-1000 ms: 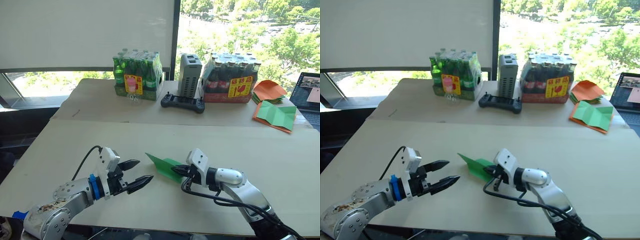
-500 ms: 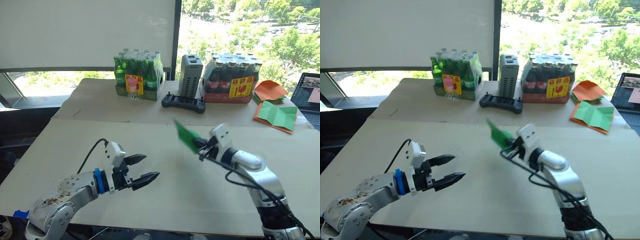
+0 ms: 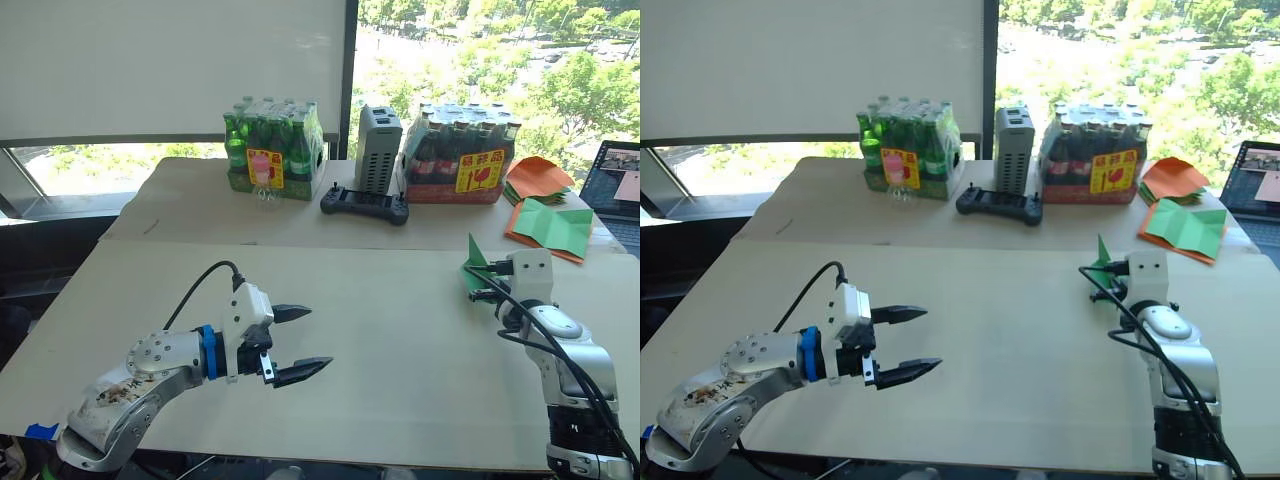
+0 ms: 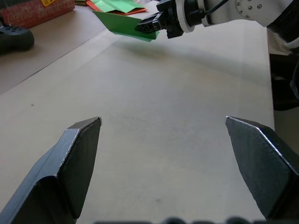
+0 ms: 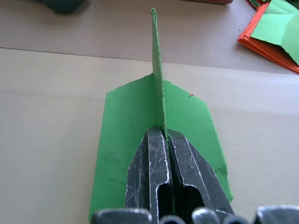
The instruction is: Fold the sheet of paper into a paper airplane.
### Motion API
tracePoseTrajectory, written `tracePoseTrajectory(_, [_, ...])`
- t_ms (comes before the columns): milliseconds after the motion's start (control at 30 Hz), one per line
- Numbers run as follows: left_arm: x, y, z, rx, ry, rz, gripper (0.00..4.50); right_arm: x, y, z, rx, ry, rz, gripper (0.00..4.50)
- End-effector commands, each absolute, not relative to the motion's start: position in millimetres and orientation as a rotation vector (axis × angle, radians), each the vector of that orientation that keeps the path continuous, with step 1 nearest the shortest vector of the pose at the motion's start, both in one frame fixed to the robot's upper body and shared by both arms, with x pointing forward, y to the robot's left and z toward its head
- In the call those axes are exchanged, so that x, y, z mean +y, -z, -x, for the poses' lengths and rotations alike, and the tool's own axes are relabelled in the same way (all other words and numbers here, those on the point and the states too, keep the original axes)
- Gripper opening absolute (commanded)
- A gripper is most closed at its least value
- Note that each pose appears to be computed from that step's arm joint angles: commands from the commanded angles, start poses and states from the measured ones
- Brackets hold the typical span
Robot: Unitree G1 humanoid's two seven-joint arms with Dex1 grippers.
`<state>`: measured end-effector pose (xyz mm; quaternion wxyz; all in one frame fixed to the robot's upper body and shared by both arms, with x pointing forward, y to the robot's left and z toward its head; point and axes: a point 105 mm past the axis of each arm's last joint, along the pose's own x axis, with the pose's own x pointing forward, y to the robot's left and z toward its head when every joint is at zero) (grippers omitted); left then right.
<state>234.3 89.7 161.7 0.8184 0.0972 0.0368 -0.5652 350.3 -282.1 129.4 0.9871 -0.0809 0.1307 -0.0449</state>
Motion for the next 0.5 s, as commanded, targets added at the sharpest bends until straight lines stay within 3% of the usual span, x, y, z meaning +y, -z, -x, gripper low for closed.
tracePoseTrajectory(33, [90, -164, -233, 0.043, 1.222, -0.224, 4.5, -289, -138, -349, 0.249, 0.108, 0.177, 0.04])
tracePoseTrajectory(233, [90, -160, -233, 0.043, 1.23, -0.219, 4.5, -288, -134, -348, 0.263, 0.107, 0.155, 0.04])
tracePoseTrajectory(500, [92, -163, -235, 0.037, 1.223, -0.221, 4.5, -283, -155, -348, 0.173, 0.091, 0.132, 2.62])
